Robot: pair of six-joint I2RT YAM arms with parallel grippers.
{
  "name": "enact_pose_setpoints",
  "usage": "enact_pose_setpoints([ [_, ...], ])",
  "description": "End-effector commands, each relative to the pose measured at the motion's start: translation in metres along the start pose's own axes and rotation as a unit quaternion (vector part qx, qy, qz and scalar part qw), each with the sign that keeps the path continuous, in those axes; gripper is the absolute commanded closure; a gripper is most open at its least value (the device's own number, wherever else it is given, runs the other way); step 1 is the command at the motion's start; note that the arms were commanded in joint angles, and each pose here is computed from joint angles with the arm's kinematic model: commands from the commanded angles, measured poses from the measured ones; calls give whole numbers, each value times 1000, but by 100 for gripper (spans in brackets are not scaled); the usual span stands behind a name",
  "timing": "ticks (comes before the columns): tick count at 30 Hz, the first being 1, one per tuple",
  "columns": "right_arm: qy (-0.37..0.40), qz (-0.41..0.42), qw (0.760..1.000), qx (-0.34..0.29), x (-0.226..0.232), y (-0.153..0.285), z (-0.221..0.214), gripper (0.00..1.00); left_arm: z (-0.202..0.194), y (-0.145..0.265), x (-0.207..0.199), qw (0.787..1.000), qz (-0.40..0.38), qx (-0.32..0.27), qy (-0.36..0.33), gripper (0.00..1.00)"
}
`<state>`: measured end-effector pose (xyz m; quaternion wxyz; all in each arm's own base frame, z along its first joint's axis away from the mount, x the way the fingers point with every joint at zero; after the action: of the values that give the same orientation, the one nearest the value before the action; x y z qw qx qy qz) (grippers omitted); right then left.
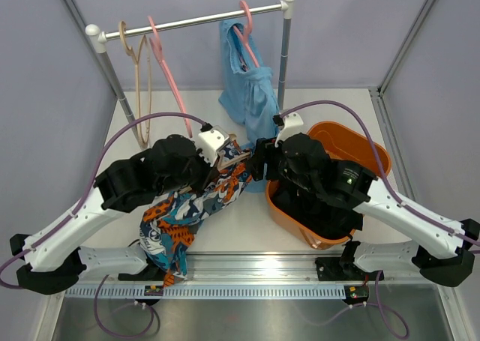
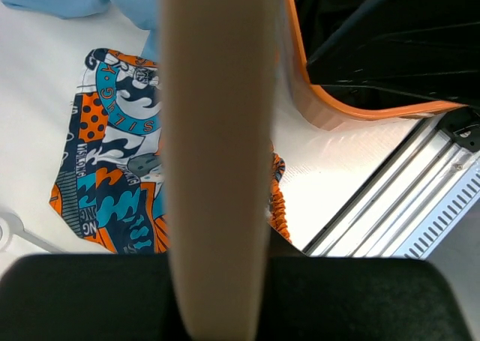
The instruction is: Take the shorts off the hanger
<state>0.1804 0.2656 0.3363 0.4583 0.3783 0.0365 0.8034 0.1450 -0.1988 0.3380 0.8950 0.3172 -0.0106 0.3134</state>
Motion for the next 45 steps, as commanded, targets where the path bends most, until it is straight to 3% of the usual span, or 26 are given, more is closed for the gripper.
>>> enact_pose_setpoints([
  [1, -17, 20, 1000, -14, 13, -8, 6, 32, 18, 4, -7, 998, -22, -53, 8, 100],
  [15, -12, -26, 1000, -11, -4, -32, -9, 39, 21, 18, -9, 997, -33, -75, 10, 100],
  [25, -6, -70, 996, -47, -18, -31, 0, 45, 17, 26, -10, 997, -39, -71, 9, 100],
  [29, 1, -88, 994, -62, -25, -27, 7, 72, 13, 27, -13, 996, -48, -73, 10, 100],
  [34, 1, -98, 993, -67, -31, -26, 12, 93, 9, 34, -14, 995, -55, -82, 9, 100],
  [37, 1, -111, 991, -74, -38, -23, 18, 100, 7, 38, -15, 995, -58, -84, 6, 100],
  [45, 3, -174, 979, -110, -76, -9, 42, 100, 2, 55, -13, 993, -61, -98, 1, 100],
])
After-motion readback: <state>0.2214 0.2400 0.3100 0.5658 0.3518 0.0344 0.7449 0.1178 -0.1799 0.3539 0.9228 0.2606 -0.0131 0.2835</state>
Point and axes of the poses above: each gripper's point midway between its finger pads, its own y axis back along the fingers, its own x axis along the line the jaws close on, z = x × y, the point moved 4 cm from there along y, back along the fingers, and after that the axes turned 15 degrees about -y, right-handed, at the moved point
